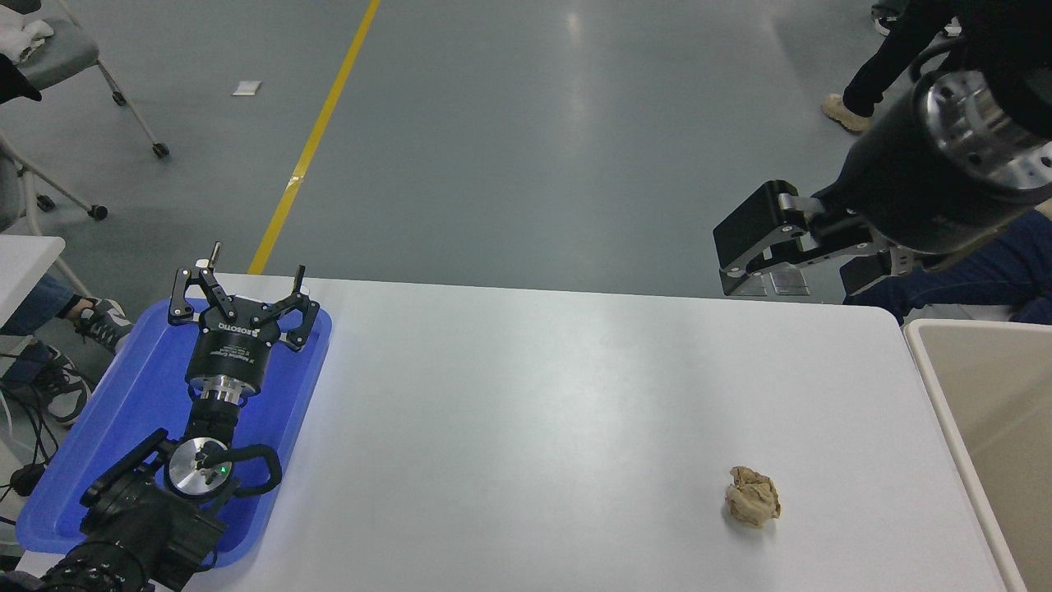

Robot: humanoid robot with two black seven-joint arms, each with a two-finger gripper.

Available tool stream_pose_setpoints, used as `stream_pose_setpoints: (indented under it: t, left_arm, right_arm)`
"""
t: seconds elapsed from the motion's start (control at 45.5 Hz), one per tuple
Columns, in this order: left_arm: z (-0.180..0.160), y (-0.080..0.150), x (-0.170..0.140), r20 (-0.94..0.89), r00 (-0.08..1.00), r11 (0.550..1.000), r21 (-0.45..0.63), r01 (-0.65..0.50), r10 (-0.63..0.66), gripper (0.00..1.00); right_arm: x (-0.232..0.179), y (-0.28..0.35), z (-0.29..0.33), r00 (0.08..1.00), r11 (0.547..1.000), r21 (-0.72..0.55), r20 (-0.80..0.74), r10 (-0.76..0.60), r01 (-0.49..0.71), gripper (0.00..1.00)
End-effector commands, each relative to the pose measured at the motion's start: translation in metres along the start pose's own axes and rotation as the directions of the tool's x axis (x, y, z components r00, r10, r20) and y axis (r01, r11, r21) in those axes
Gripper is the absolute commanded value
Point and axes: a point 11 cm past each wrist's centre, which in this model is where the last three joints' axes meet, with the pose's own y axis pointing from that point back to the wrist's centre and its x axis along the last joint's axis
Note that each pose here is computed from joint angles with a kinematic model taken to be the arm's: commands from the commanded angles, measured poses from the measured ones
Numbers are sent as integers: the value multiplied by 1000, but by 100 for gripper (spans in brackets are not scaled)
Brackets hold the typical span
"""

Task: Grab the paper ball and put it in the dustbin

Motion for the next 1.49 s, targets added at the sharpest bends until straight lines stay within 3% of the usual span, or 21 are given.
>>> stream_pose_setpoints:
  t: [0.0, 0.33, 0.659, 1.099, 1.473]
  left_arm:
    - [-1, 0, 0, -2, 1000, 1000, 1, 0, 0, 100]
    - [-1, 0, 0, -2, 1000, 1000, -1, 0, 0, 100]
    - [0, 0, 0, 0, 1000, 1000, -1, 0, 0, 100]
    - [0, 0, 0, 0, 1000, 1000, 0, 0, 0, 100]
    - [0, 0, 0, 0, 1000, 1000, 0, 0, 0, 100]
  right_arm:
    - [-3, -16, 13, 999, 998, -29, 0, -53, 52, 100]
    - [9, -41, 18, 996, 996, -19, 11, -88, 89, 100]
    - [10, -105, 28, 986, 986, 6, 9, -167, 167, 100]
    - [-23, -225, 67, 983, 983, 36, 4, -181, 181, 100]
    - [-61, -281, 111, 980, 980, 5, -2, -200, 200, 100]
